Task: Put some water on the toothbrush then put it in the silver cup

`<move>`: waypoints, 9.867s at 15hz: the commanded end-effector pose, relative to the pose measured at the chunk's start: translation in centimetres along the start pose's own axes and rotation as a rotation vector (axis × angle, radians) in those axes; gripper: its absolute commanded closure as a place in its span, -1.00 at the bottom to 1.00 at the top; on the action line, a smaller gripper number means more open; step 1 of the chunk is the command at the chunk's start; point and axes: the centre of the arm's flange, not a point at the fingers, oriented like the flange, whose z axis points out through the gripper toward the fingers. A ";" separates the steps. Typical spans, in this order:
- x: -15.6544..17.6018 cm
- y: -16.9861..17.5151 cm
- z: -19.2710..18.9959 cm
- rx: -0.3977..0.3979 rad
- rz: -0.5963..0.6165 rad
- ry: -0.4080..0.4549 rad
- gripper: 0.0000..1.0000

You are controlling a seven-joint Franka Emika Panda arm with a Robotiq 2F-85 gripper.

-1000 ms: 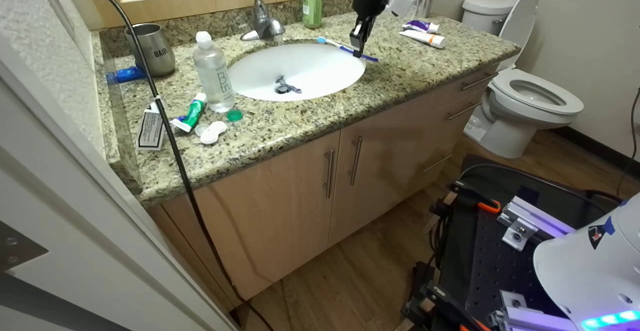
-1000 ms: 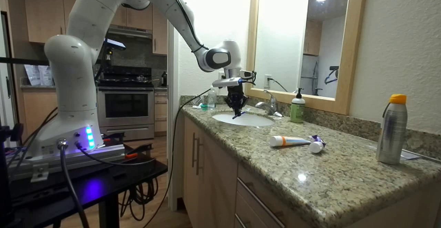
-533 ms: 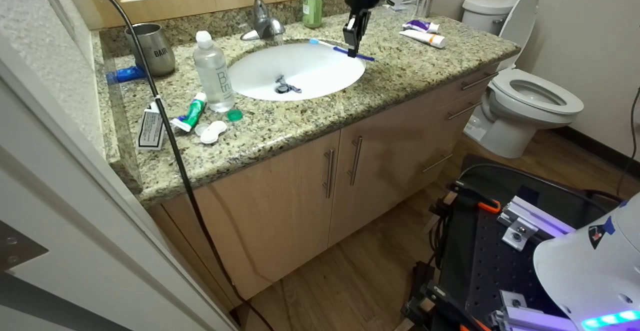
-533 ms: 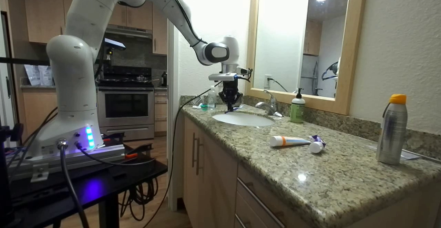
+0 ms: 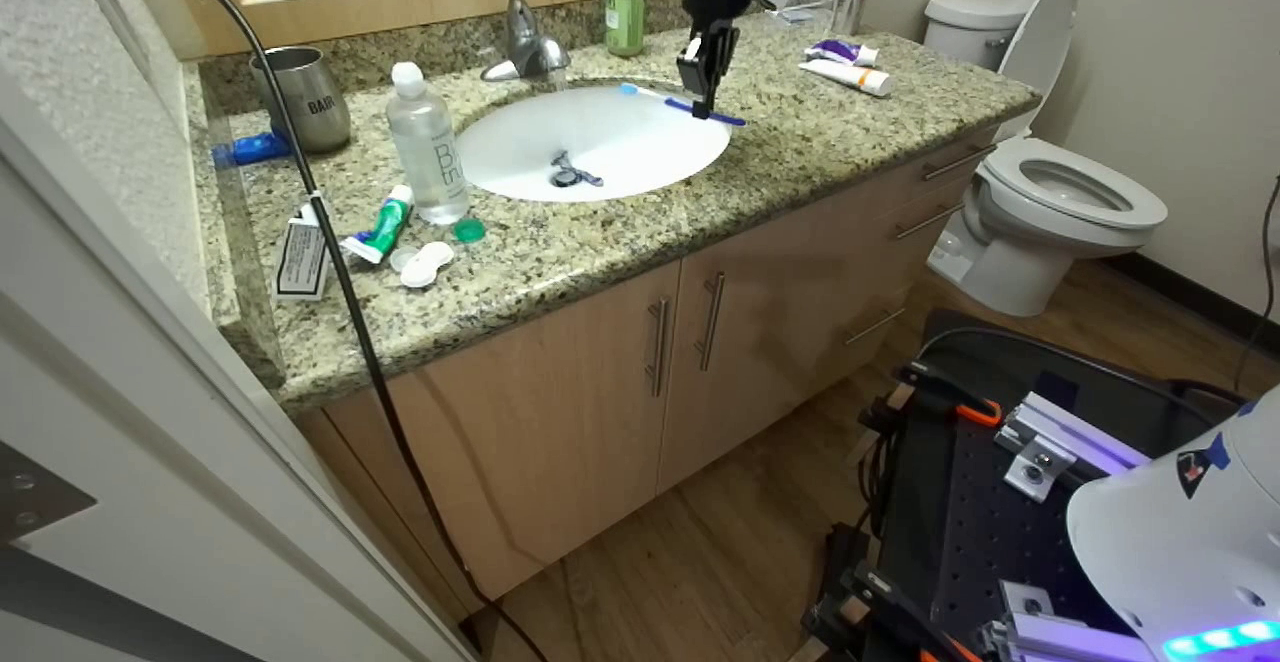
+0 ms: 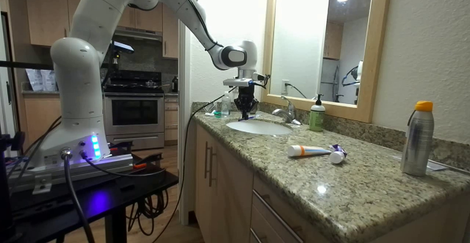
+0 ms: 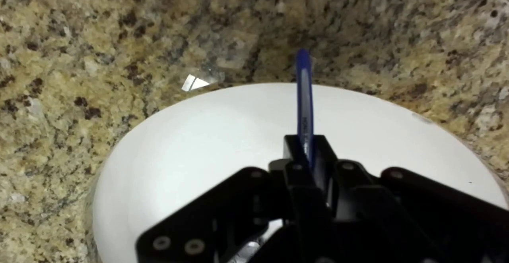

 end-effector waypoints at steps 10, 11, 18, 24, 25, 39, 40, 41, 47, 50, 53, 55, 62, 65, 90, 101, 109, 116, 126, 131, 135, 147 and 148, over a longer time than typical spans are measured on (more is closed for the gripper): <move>9.6 -2.8 0.5 0.028 0.170 0.032 0.79; 9.8 -2.6 0.2 0.016 0.187 0.054 0.79; 10.6 -1.1 1.3 0.017 0.248 -0.004 0.95; 9.9 -1.7 1.6 0.013 0.247 0.016 0.95; 10.2 -1.6 1.9 0.006 0.253 0.020 0.95; 12.3 -1.9 3.3 -0.008 0.238 0.081 0.95; 12.7 -1.9 3.4 -0.006 0.231 0.086 0.95; 13.0 -1.7 3.4 -0.020 0.233 0.099 0.95; 12.4 -0.9 2.6 -0.016 0.275 0.069 0.95; 12.0 1.3 2.5 -0.040 0.321 0.045 0.95; 11.4 1.0 2.6 -0.034 0.311 0.067 0.79; 11.3 1.1 2.5 -0.035 0.314 0.065 0.95; 10.8 -0.5 3.5 0.016 0.289 -0.037 0.95; 10.8 -0.6 3.5 0.017 0.289 -0.040 0.79; 12.4 -1.3 3.8 -0.059 0.277 0.055 0.79; 9.3 -0.4 1.4 0.097 0.090 -0.129 0.95; 2.1 -6.0 -8.8 0.076 -0.304 0.036 0.95; 0.0 -15.5 -14.3 0.074 -0.282 0.433 0.95; -3.0 -25.1 -23.5 -0.381 -0.399 0.407 0.95; -3.9 -24.0 -28.0 -0.553 -0.400 0.490 0.79; -4.7 -23.6 -29.5 -0.613 -0.394 0.513 0.95; 5.9 -24.2 -22.4 -0.137 0.111 0.779 0.95; 6.6 -25.3 -21.6 -0.106 0.140 0.819 0.95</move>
